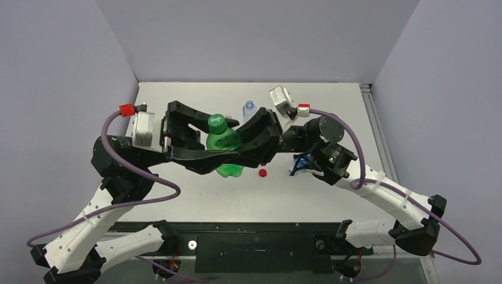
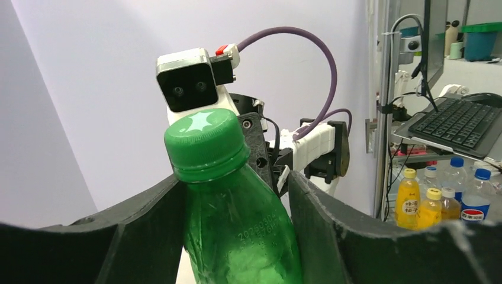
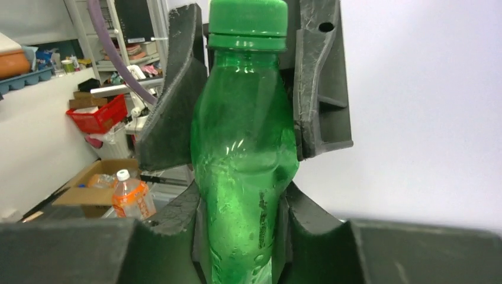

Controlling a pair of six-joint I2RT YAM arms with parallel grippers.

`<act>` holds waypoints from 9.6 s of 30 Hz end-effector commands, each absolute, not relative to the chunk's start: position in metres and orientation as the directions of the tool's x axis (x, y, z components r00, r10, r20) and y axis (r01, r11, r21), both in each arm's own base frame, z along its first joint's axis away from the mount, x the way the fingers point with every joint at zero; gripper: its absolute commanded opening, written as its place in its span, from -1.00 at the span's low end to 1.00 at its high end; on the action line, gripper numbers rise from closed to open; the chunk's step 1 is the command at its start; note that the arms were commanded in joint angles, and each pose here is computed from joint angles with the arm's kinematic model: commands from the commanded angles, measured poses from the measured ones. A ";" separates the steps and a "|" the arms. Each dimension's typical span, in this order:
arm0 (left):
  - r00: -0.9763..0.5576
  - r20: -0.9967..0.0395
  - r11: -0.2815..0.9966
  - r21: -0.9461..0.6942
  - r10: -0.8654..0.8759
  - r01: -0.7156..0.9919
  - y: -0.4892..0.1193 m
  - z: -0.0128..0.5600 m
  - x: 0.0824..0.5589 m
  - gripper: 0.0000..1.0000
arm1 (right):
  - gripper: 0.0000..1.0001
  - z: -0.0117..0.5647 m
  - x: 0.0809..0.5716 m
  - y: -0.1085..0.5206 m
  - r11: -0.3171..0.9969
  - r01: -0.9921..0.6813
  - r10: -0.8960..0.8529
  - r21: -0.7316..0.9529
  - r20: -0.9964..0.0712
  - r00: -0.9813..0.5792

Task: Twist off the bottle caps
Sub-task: Unscrew the bottle cap from the plastic bottle.

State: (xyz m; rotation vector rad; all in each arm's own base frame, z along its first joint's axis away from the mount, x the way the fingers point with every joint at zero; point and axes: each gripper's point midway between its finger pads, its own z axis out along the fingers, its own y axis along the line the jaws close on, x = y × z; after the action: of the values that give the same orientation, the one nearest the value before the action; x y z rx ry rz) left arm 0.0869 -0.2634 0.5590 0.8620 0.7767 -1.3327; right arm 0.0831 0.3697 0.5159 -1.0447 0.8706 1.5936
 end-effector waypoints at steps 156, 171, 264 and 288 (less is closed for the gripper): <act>-0.004 -0.830 0.550 -0.373 -0.558 0.747 -0.203 0.582 0.215 0.94 | -1.00 0.451 0.228 0.296 0.851 -0.437 -0.251 -0.290 -0.957 0.147; -0.195 -0.864 0.068 -0.255 -0.464 0.965 -0.241 0.593 0.127 0.93 | -1.00 0.457 0.128 0.320 0.132 -0.990 0.071 0.044 -0.997 -0.035; -0.139 -0.924 -0.102 -0.110 -0.355 0.989 -0.264 0.581 0.095 -0.44 | -1.00 0.505 0.093 0.324 -0.164 -0.986 0.207 -0.028 -0.978 -0.006; -0.093 -0.910 0.186 -0.181 -0.405 0.966 -0.257 0.582 0.146 -1.00 | -1.00 0.482 0.174 0.323 0.240 -0.970 0.079 -0.033 -0.995 0.053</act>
State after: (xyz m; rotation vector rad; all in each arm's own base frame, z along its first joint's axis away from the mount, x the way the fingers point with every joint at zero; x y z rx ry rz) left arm 0.1378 -0.2676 0.5674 0.7583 1.1080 -1.3935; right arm 0.1302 0.3257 0.4731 -1.1262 1.1761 1.2483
